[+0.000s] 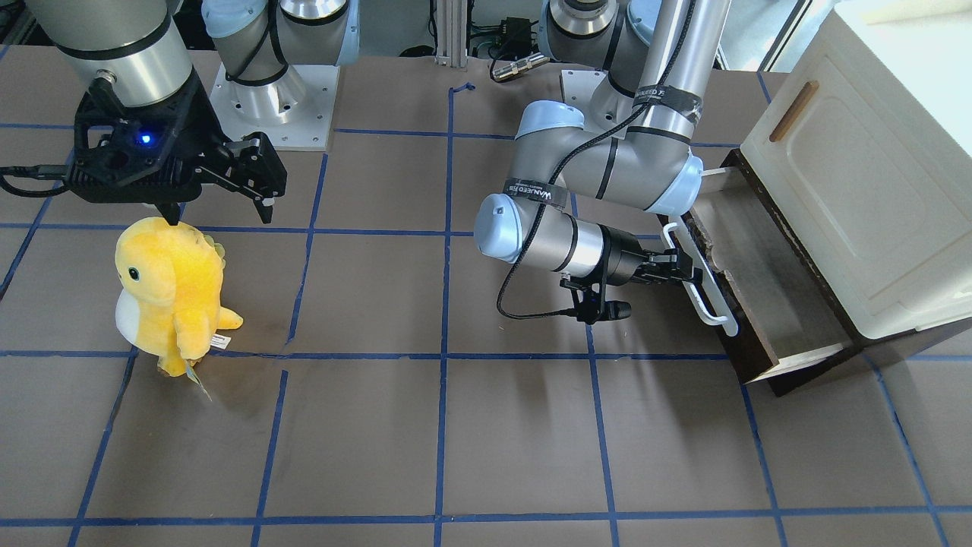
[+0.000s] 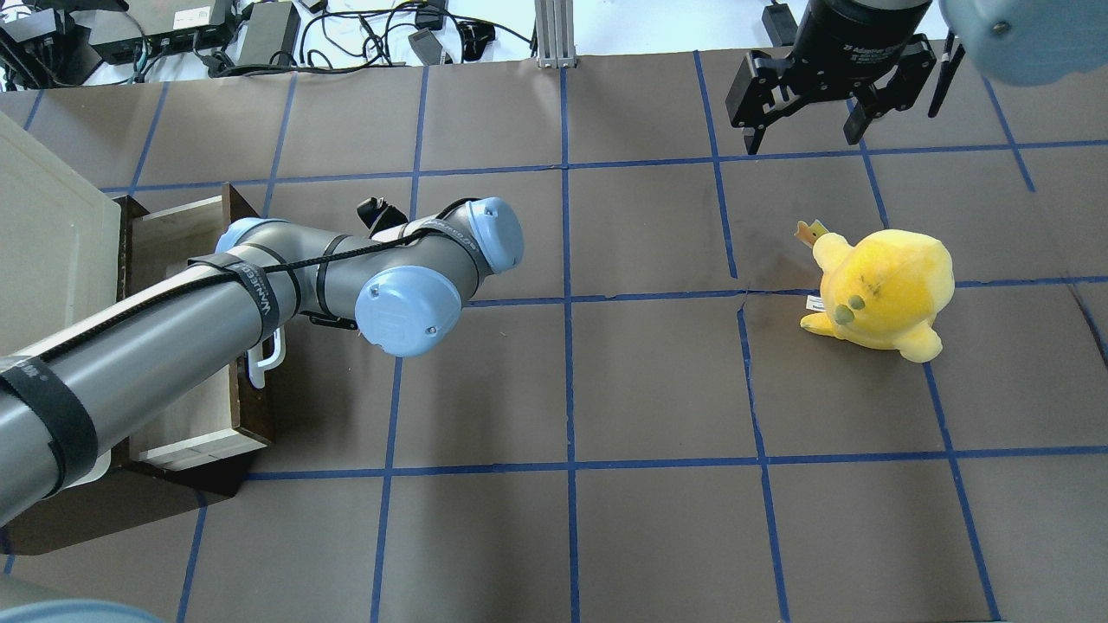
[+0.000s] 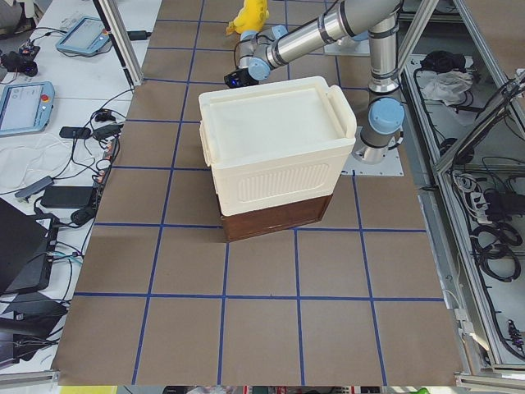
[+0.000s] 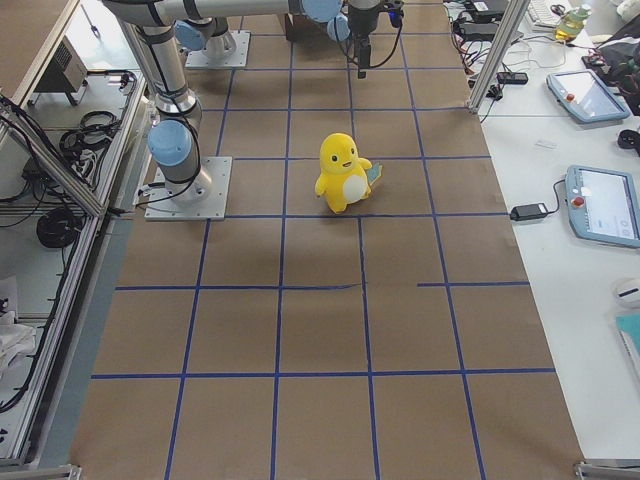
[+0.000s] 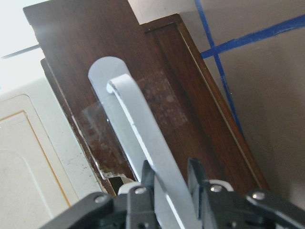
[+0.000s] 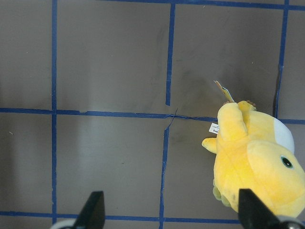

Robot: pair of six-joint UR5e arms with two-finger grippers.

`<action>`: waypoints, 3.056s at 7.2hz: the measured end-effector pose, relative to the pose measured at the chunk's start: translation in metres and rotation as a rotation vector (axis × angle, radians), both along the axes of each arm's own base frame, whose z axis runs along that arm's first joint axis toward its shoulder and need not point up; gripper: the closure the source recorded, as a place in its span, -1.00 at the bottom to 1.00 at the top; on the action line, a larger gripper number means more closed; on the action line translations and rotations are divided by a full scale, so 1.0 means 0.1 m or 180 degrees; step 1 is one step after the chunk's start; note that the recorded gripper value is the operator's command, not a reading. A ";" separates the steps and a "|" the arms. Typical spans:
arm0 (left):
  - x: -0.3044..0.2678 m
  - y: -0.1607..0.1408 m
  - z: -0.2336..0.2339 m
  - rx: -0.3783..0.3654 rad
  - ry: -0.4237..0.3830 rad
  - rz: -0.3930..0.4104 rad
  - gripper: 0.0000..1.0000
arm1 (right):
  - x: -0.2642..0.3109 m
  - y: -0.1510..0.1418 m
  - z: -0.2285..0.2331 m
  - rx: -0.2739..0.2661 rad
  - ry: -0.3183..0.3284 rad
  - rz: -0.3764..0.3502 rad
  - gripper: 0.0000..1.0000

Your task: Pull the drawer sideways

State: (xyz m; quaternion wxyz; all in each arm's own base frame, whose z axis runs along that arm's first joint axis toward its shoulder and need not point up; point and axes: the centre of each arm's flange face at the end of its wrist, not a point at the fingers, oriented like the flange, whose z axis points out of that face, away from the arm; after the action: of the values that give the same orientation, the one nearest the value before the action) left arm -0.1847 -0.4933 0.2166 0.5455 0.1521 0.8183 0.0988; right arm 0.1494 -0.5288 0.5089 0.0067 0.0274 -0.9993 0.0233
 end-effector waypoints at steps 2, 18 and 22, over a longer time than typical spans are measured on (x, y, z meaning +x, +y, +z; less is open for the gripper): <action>0.01 0.03 -0.01 0.0009 -0.0003 0.0003 -0.47 | 0.00 0.00 0.00 0.0000 0.0000 0.0000 -1.00; 0.07 0.03 0.05 -0.0003 0.0186 0.0143 -1.00 | 0.00 0.00 0.00 0.0000 0.0000 0.0000 -1.00; -0.21 -0.19 0.45 0.0041 0.1049 0.0317 -1.00 | 0.00 0.00 0.00 0.0000 0.0000 0.0002 -1.00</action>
State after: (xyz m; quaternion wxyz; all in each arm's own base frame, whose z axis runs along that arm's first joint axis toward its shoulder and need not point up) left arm -0.2059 -0.5123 0.2618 0.3973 0.1290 0.9025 0.1047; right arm 0.1494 -0.5288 0.5090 0.0068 0.0278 -0.9993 0.0234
